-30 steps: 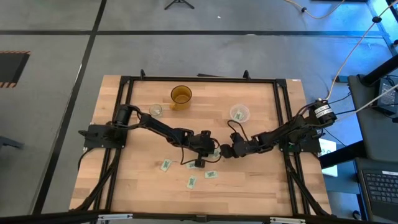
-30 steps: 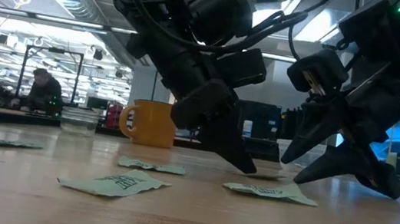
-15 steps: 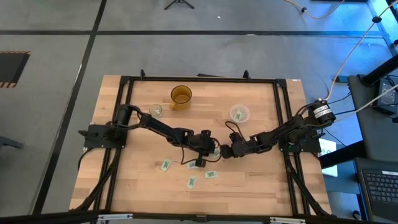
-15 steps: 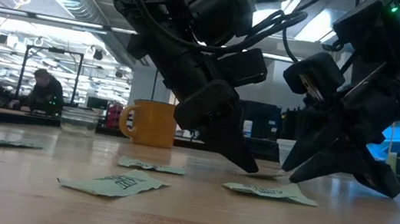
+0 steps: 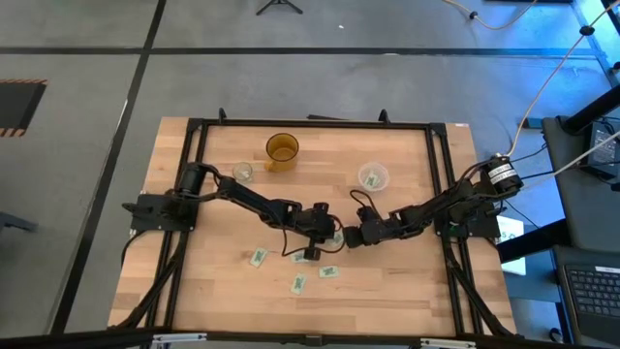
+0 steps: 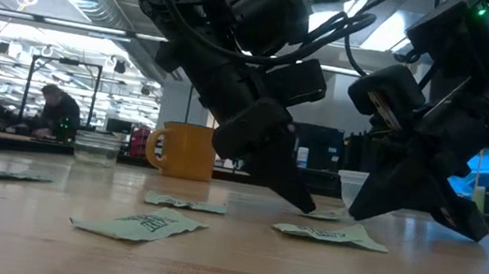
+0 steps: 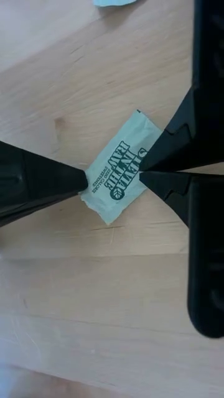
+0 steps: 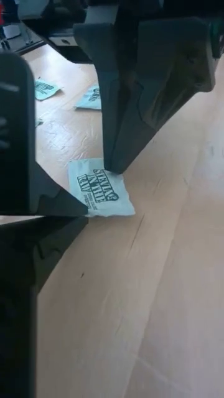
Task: Pick and place Stevia / Truvia into bins
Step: Put the stevia packet into the transparent container
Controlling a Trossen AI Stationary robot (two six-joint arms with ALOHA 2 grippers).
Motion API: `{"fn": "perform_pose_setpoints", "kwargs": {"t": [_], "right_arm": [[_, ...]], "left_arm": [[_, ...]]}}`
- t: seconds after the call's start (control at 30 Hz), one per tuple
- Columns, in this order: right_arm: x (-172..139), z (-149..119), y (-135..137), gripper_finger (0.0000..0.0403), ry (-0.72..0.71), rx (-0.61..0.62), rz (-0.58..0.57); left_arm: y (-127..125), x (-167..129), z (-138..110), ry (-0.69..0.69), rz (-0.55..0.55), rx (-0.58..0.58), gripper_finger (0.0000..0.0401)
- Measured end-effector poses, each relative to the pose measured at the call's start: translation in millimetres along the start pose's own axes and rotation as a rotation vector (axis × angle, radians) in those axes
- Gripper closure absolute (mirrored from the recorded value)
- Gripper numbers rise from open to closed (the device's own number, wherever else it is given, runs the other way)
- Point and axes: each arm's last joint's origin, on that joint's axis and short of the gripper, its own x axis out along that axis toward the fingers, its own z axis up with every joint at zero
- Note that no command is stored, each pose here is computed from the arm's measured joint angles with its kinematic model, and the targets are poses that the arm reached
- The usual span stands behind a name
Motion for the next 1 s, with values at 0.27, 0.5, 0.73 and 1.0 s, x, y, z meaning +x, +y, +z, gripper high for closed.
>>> {"fn": "perform_pose_setpoints", "kwargs": {"t": [0.27,0.5,0.73,1.0], "right_arm": [[0,0,1,0.0401,0.014,-0.013,0.010],[-17,6,13,0.0402,-0.003,-0.074,0.084],[-68,34,37,0.0403,-0.127,-0.144,0.231],[-129,68,27,0.0403,-0.306,-0.204,0.129]], "left_arm": [[3,-30,23,-0.057,0.031,0.057,0.0342],[18,-80,35,0.034,0.155,0.042,0.0290],[18,-124,50,-0.010,0.110,0.016,0.0286],[5,-137,57,-0.059,0.086,0.038,0.0294]]}}
